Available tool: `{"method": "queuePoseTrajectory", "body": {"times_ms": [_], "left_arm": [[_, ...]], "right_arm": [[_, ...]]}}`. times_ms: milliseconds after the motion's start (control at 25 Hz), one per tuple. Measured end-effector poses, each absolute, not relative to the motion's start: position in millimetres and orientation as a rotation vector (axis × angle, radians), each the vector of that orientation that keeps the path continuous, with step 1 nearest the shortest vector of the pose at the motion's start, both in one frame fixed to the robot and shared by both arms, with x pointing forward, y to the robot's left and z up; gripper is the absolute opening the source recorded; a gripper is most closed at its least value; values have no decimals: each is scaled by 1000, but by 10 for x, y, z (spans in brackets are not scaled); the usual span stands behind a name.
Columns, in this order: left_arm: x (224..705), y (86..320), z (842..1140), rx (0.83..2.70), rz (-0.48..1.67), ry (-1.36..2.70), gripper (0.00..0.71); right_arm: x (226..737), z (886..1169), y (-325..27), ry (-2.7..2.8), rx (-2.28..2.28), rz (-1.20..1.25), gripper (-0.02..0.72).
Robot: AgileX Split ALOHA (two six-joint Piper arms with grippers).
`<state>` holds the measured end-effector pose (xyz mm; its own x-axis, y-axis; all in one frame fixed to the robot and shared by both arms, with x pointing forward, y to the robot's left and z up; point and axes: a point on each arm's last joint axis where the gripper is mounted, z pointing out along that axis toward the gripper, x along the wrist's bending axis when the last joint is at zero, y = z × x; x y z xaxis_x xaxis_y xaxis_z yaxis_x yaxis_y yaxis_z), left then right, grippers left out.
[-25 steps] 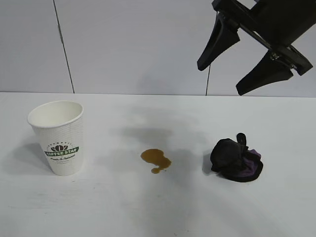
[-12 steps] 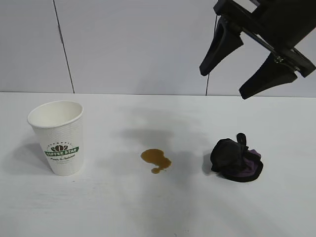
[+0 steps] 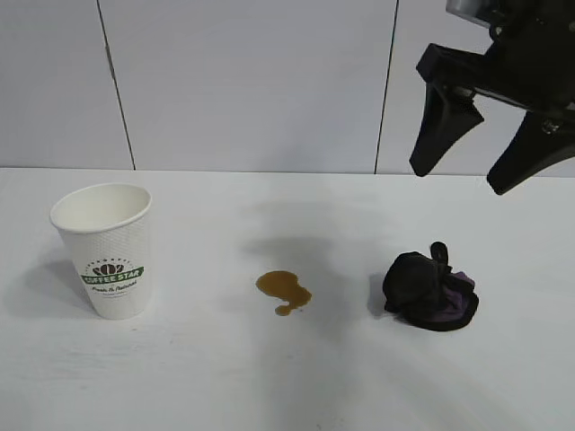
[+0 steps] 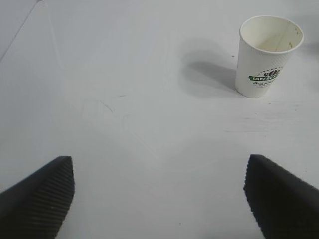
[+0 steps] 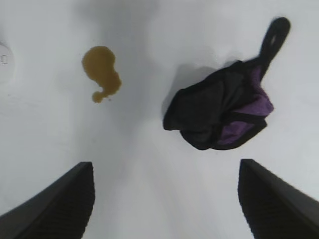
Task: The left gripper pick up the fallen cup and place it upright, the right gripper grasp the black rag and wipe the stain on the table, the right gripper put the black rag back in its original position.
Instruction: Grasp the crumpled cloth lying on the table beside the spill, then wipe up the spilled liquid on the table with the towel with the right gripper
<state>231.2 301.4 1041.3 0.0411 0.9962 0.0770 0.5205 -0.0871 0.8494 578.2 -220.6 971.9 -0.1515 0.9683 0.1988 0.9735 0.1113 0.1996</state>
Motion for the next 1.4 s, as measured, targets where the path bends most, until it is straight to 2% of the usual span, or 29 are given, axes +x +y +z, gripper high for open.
{"method": "queuePoseTrajectory", "body": {"times_ms": [320,520,560,720,760,1040,1240,1400], "left_arm": [[2312,3014,10413,1681,947,1545,664],[2312,3014,10413,1681,947,1545,664],[2312,3014,10413,1681,947,1545,664],[2312,3014,10413,1681,947,1545,664],[2312,3014,10413,1681,947,1545,664],[2312,3014,10413,1681,947,1545,664],[2312,3014,10413,1681,947,1545,664],[2312,3014,10413,1681,947,1545,664]], "right_arm": [[5949,9204,-2193,-2296,-2061,-369,545],[6001,9080,-2194,-2300,-2080,-380,522],[6004,9072,-2195,-2303,-2081,-379,477],[6011,9066,-2212,-2341,-2071,-367,152],[6015,9069,-2214,-2347,-2070,-364,129],[5962,9165,-2201,-2307,-2058,-348,130],[5896,9579,-2095,-2270,-2043,-556,130],[5779,9843,-1828,-2295,-1942,-703,130]]}}
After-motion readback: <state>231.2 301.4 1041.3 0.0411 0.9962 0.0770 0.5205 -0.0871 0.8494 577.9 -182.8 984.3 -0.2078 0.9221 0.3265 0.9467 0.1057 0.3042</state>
